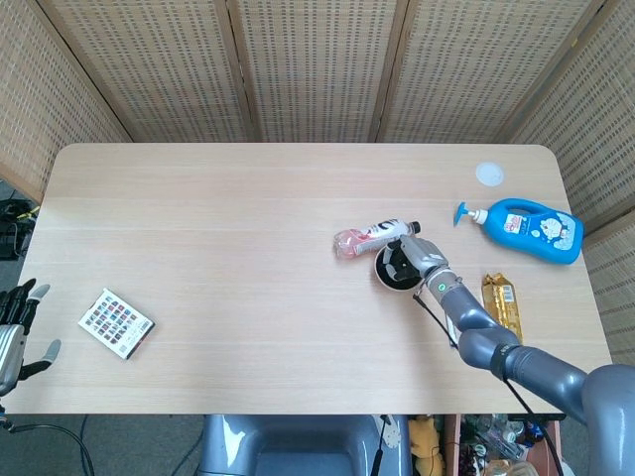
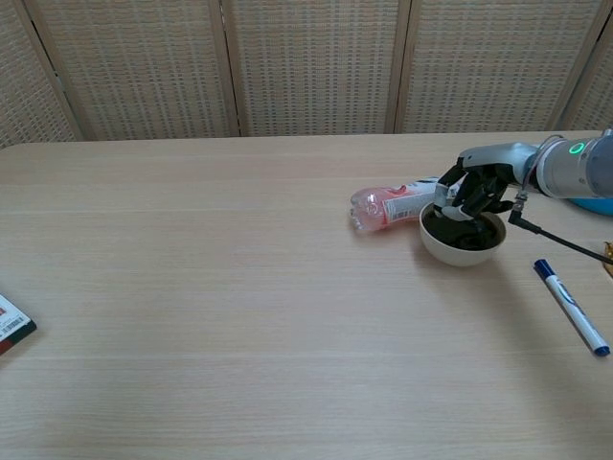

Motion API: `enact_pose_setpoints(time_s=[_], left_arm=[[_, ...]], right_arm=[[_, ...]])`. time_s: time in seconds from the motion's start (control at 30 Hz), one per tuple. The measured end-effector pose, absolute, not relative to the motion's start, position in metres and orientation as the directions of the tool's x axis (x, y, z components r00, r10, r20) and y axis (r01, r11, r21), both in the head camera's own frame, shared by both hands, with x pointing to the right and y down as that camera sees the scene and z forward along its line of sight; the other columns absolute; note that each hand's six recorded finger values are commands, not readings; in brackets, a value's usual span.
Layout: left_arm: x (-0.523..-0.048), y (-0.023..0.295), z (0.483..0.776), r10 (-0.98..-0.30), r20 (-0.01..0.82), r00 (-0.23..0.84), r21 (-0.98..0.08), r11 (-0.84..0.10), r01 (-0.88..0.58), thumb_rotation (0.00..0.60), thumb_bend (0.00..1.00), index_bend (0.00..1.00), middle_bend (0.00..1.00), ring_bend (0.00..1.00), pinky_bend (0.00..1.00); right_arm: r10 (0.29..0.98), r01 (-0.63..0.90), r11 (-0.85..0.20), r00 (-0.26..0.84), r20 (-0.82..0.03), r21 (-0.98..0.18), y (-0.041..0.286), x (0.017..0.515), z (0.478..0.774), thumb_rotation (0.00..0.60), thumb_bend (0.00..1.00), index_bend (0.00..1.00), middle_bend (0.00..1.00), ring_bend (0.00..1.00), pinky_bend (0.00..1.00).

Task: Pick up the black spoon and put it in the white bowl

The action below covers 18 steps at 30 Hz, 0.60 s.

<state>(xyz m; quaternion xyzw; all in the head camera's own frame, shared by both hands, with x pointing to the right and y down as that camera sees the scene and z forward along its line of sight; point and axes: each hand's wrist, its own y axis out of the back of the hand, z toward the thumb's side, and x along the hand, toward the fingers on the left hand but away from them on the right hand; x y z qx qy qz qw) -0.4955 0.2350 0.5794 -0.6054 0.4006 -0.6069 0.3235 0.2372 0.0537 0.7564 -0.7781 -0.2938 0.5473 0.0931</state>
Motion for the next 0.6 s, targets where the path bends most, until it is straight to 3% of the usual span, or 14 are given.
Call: enact_pose_setpoints(time_s=[0.6], left_arm=[[-0.5, 0.237, 0.579, -0.876, 0.477, -0.07, -0.878, -0.471, -0.091, 0.6, 0.36, 0.06, 0.0, 0.0, 0.0]], right_arm=[[0.531, 0.332, -0.836, 0.285, -0.798, -0.437, 0.055, 0.209, 0.756, 0.6, 0.7, 0.69, 0.92, 0.92, 0.94]])
